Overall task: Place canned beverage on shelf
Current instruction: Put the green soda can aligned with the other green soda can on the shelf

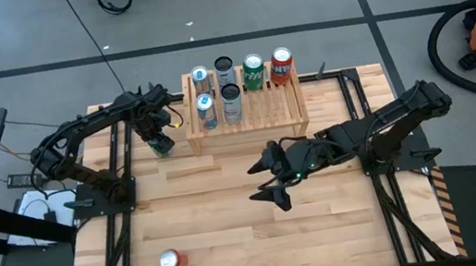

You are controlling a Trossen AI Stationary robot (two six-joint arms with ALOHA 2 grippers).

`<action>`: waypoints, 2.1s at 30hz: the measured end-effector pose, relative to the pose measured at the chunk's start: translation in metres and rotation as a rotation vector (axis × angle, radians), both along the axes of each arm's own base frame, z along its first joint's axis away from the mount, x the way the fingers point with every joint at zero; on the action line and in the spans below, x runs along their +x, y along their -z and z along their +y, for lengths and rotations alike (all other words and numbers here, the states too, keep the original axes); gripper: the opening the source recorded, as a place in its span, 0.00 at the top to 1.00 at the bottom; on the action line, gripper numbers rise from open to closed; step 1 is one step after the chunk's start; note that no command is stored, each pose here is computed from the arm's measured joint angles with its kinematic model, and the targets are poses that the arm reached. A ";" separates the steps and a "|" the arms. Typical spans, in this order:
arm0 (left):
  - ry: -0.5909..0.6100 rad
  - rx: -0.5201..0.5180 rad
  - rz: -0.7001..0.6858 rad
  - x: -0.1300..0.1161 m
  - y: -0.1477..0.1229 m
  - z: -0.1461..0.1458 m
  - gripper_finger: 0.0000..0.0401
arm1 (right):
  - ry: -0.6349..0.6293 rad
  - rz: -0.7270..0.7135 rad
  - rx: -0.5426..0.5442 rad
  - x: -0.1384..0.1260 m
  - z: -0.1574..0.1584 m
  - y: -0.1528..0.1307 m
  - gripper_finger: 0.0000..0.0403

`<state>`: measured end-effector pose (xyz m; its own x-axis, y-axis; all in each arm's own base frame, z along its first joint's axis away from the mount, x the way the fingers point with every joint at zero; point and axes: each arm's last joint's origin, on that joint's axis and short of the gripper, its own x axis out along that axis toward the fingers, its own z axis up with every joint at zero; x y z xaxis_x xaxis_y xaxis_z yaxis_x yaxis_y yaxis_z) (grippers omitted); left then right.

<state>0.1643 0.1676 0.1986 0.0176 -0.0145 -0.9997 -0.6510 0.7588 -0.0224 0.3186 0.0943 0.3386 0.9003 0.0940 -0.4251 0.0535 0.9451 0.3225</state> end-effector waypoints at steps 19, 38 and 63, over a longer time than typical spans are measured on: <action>-0.031 -0.024 0.022 -0.002 0.000 -0.002 0.23 | -0.009 -0.410 0.180 0.009 0.003 -0.041 0.06; -0.024 -0.020 0.018 -0.002 0.000 -0.002 0.22 | -0.018 -0.482 0.189 0.009 0.003 -0.048 0.06; 0.019 -0.055 0.053 0.000 -0.016 -0.006 0.22 | -0.075 -0.386 0.018 0.010 0.001 -0.036 0.06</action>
